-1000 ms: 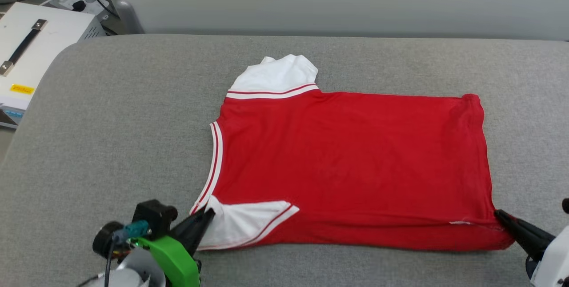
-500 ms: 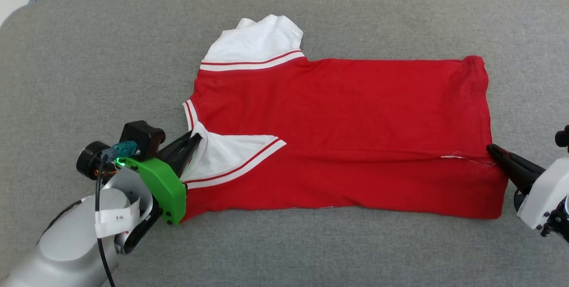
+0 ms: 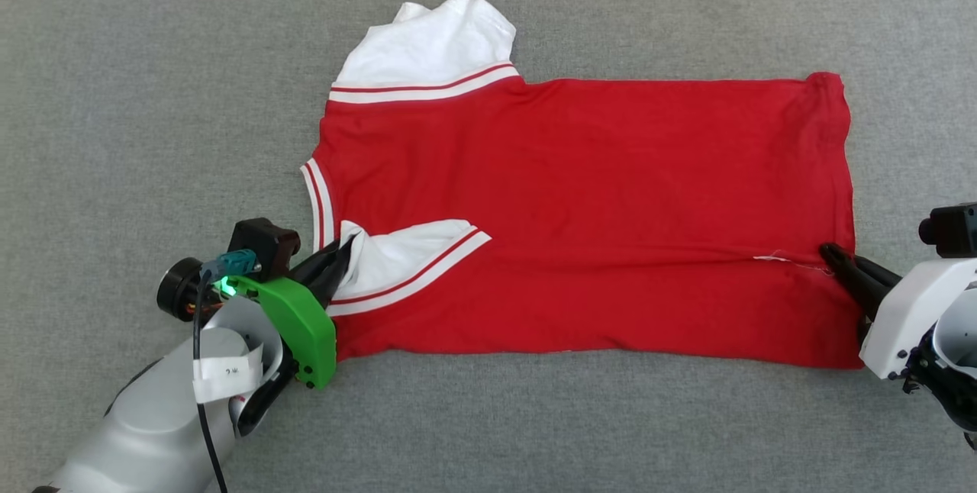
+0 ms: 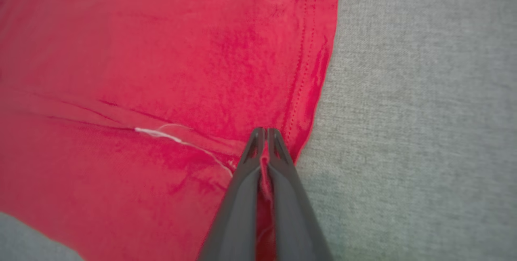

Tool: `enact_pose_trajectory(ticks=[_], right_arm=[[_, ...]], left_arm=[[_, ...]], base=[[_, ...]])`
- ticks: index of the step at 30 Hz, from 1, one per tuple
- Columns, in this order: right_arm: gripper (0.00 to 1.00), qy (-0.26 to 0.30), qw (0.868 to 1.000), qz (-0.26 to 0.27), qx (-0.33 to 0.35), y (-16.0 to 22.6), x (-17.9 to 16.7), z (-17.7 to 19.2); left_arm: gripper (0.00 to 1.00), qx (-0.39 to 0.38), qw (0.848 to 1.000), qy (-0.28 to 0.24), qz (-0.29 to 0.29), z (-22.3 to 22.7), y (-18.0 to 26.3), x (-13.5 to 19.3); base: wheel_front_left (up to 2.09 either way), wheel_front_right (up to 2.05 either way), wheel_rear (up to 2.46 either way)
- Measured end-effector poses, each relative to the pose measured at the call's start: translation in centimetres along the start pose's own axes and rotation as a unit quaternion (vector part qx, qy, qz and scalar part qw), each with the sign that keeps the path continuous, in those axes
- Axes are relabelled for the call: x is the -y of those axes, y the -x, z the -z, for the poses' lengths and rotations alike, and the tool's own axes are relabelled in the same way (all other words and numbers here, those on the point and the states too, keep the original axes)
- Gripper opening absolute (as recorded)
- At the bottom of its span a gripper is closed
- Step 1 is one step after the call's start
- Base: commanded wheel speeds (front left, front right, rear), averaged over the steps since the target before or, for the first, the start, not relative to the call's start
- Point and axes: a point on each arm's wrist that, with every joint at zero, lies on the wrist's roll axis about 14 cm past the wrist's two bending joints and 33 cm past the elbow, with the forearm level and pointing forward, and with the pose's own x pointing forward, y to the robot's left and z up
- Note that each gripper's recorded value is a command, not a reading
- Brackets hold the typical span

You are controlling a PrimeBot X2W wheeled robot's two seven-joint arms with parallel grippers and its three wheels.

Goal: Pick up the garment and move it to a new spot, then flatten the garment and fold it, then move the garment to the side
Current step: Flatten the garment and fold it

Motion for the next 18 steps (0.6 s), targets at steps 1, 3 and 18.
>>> enact_pose_trajectory(ticks=[1, 3, 18], right_arm=[[0.45, -0.001, 1.0, -0.001, 0.007, 0.0, -0.1, -0.2], [1.0, -0.001, 1.0, -0.002, 0.031, 0.3, -0.4, -1.1], [1.0, 0.03, 0.988, -0.031, 0.147, 4.3, -2.8, -5.8]], left_arm=[[0.49, 0.001, 1.0, 0.001, -0.002, -0.1, 0.1, 0.0], [1.0, 0.01, 1.0, 0.001, -0.007, -0.6, 0.4, -0.1], [1.0, 0.074, 0.995, -0.035, -0.049, -10.1, 6.0, -3.3]], base=[[0.0, 0.0, 0.0], [0.0, 0.0, 0.0], [0.0, 0.0, 0.0]])
